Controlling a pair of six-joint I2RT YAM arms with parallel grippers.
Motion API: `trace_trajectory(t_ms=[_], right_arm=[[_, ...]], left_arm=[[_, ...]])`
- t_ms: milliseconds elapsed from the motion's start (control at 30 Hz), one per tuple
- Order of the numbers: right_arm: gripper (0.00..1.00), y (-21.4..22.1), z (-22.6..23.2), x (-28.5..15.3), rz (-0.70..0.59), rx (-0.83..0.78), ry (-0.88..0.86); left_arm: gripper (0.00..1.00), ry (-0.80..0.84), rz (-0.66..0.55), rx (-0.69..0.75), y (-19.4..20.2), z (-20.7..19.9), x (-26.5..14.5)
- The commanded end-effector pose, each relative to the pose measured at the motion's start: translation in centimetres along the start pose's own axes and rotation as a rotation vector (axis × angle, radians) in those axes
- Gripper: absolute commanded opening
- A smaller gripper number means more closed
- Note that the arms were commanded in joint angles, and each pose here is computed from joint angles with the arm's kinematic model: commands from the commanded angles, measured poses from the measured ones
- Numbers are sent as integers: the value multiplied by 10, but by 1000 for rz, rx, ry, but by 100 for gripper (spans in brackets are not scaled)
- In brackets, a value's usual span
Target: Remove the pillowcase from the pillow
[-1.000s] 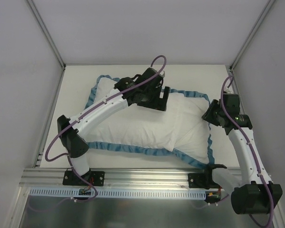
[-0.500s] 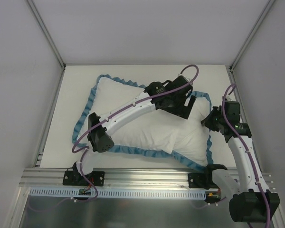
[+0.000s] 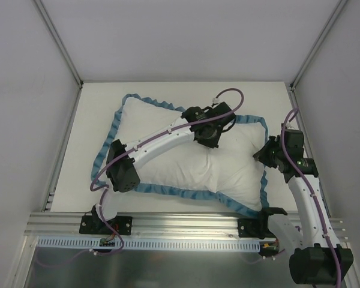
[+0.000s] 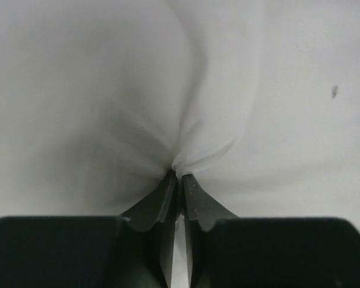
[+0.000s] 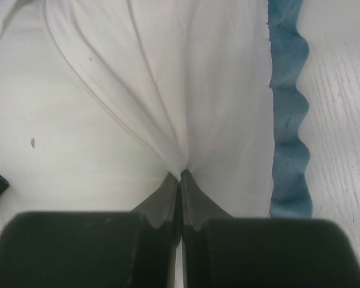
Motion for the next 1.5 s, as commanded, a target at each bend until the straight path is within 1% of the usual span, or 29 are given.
trace_trajectory(t_ms=[0,33,67,100,133,167,200,233,267,333,367,467,533,600,667,700,733,833,900,933,1000,1033,1100,1167,1267,1300,1333,1367,1467], right_arm=[[1,10,-9,0,41,5,38],[1,11,-11,2,51,6,40],[1,11,-10,3,49,6,36],[1,12,-11,3,54,7,37],[1,13,-11,4,58,7,35],[1,13,-11,3,58,12,31],[1,13,-10,3,59,17,24],[1,15,-8,4,68,19,1],[1,15,-6,3,67,39,-15],[1,22,2,5,84,34,-62],[1,30,10,5,110,34,-94],[1,46,29,9,142,15,-169],[1,52,36,11,125,-16,-158],[1,59,46,11,138,-65,-152],[1,63,52,10,149,-89,-161],[1,64,54,12,152,-89,-160],[1,65,54,13,153,-85,-160],[1,65,55,16,157,-85,-160],[1,65,55,16,152,-83,-160],[1,65,56,17,153,-83,-159],[1,64,57,17,151,-80,-163],[1,64,57,17,151,-78,-166],[1,64,58,16,146,-82,-160],[1,63,58,13,144,-92,-160],[1,60,54,10,104,-103,-129],[1,59,53,8,91,-104,-128],[1,60,51,8,89,-104,-123],[1,60,50,7,82,-104,-120],[1,62,46,9,82,-106,-104]], left_arm=[[4,-155,41,-86,18,53,-24],[1,-180,25,-120,19,70,-35],[0,-213,60,-130,29,80,-31],[0,-246,59,-149,33,90,-34],[0,-255,38,-184,37,102,-47],[0,-293,77,-227,47,121,-41],[0,-307,77,-250,52,131,-44],[0,-321,90,-261,64,143,-49],[0,-347,84,-304,67,162,-51],[0,-365,73,-342,79,181,-63],[0,-384,62,-391,81,198,-66],[0,-388,34,-434,89,218,-78],[0,-388,23,-416,88,220,-82],[0,-349,23,-407,87,217,-83],[18,-277,16,-385,83,209,-86],[30,-258,0,-364,81,204,-90],[62,-258,-17,-345,78,199,-94],[97,-247,-108,-263,67,169,-113],[99,-242,-175,-232,54,151,-125],[99,-207,-193,-187,52,131,-128],[97,-191,-229,-153,38,111,-131],[97,-160,-234,-117,35,95,-130],[93,-137,-232,-88,23,78,-121],[91,-127,-201,-67,18,62,-106],[90,-102,-187,-103,11,52,-95],[90,-114,-160,-110,8,47,-82],[92,-120,-142,-117,8,45,-74],[93,-131,-104,-116,10,40,-57],[99,-166,-37,-160,14,31,-27]])
Point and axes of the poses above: each gripper's point midway between its finger pads, its own x axis out along the fingers, its own z axis along the line the jaws close on, y = z × x, the point moved 10 cm from there along -x, back along the fingers, and after that the axes turned 11 degrees about x, right-handed, at the moved point
